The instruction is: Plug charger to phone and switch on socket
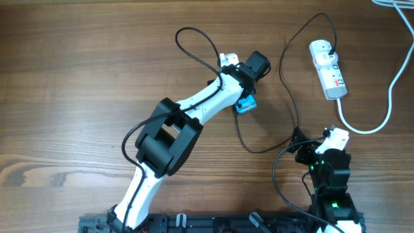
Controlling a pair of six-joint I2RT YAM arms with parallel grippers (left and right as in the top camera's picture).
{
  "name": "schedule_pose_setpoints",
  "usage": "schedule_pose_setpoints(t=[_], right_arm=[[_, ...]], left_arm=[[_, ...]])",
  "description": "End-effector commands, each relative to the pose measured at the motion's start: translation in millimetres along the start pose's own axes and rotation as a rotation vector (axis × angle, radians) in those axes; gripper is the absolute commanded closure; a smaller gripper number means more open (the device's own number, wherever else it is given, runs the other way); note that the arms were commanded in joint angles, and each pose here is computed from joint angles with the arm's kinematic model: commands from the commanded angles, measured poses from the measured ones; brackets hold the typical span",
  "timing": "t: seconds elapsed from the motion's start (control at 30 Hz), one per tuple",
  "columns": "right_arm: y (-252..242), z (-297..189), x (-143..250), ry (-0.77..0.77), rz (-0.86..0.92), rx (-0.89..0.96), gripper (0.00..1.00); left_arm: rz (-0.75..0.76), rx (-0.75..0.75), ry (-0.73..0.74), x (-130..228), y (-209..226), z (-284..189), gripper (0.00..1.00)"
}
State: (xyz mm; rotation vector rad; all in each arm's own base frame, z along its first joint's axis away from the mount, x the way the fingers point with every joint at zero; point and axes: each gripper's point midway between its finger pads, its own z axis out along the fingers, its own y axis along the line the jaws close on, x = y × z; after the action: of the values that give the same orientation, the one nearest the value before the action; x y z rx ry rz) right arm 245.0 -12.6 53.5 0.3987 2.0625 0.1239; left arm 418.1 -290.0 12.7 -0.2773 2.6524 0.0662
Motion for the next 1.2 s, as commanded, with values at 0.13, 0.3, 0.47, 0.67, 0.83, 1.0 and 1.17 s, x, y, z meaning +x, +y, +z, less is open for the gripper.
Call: schedule_pose_setpoints(t=[0.13,0.3,0.47,0.67,0.83,1.0,1.17], right_arm=[[0.6,-0.9,-8.0,-0.018,0.010,0.008,0.00],[0.6,-0.9,-8.0,-0.018,0.009,0.008,0.00],[0.6,-0.9,-8.0,-0.018,0.009,0.008,0.00],[0.6,-0.9,-8.0,-0.018,0.009,0.008,0.00],[0.6,-0.9,-8.0,-0.018,0.009,0.008,0.00],[0.6,-0.9,-8.0,-0.018,0.010,0.008,0.00],[0.6,-0.9,-8.0,-0.018,0.010,0.008,0.00]], left_arm=[[0.013,-0.118,0.052,-1.4,40.1,21.0,0.01],[-0.023,-0.002,0.032,-18.2,18.0,-11.0,0.01],[-0.064,0.246,0.061,-19.9,-35.8,-39.1,0.00],[-0.134,0.223,0.054,-9.0,-43.4,-27.6,0.01],[-0.109,0.111,0.016,-1.1,-28.4,-4.6,0.01],[-0.101,0.081,0.012,2.8,-24.3,6.0,0.01],[-0.081,0.058,0.010,6.7,-21.4,12.7,0.01]])
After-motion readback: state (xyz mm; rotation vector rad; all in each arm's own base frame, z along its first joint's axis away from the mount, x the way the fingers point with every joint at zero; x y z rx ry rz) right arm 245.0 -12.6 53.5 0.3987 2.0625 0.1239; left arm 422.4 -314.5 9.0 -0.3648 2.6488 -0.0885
